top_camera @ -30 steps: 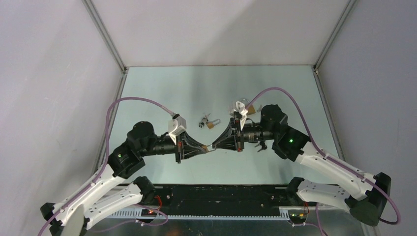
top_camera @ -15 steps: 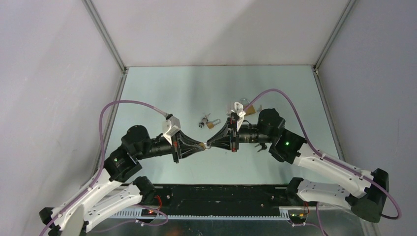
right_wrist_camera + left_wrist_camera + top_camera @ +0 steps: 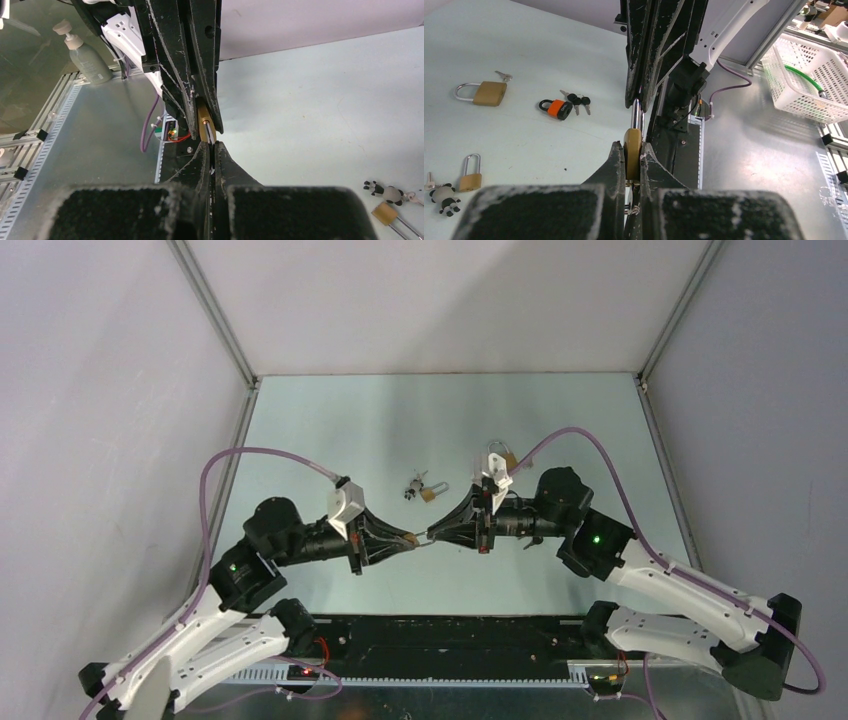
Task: Lock with the key
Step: Lock the lock.
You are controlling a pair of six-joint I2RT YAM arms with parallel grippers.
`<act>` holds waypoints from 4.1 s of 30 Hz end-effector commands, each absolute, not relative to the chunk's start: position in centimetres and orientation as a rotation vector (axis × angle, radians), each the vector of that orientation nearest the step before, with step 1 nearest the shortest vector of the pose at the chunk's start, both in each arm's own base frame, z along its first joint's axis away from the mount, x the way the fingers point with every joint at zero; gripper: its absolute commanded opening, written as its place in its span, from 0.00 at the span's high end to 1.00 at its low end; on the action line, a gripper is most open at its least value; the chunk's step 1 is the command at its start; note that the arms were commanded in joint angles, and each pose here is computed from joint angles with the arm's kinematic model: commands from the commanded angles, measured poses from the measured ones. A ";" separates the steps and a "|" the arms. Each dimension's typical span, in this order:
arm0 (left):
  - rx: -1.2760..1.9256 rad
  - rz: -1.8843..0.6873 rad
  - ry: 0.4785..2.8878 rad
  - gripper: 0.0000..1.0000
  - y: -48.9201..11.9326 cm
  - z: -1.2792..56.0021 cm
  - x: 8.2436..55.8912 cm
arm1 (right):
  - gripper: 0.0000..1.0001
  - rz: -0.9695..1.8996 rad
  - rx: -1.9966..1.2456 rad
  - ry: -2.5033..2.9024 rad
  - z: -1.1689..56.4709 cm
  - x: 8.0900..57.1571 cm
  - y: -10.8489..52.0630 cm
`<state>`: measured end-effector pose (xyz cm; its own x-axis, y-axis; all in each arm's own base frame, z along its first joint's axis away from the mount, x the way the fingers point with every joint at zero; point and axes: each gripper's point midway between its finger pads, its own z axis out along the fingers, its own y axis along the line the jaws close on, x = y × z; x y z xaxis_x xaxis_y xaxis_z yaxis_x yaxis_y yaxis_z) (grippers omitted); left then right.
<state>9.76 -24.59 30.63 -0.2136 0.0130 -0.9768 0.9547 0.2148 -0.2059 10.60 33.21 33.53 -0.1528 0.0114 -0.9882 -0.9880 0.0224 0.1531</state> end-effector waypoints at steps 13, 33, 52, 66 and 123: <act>1.020 -1.292 1.439 1.00 -26.1 33.3 8.8 | 1.00 1.197 -1.165 1.214 32.8 10.7 34.5; 1.047 -1.314 1.387 1.00 -25.9 34.6 8.1 | 1.00 1.093 -1.147 1.102 31.9 10.3 35.9; 1.093 -1.322 1.359 1.00 -26.1 34.7 7.6 | 1.00 1.052 -1.195 1.066 31.3 9.9 36.5; 0.926 -1.227 1.403 1.00 -26.1 36.7 10.6 | 1.00 1.219 -1.151 1.056 32.4 7.9 38.0; 1.113 -1.300 1.418 1.00 -25.2 34.9 7.5 | 1.00 1.380 -1.107 1.211 33.4 9.9 33.6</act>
<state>9.26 -24.99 31.45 -0.2690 0.0963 -0.9583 0.9529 0.1716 -0.2503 9.93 33.52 32.63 -0.2519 0.0719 -0.9651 -0.9657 -0.0835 0.2459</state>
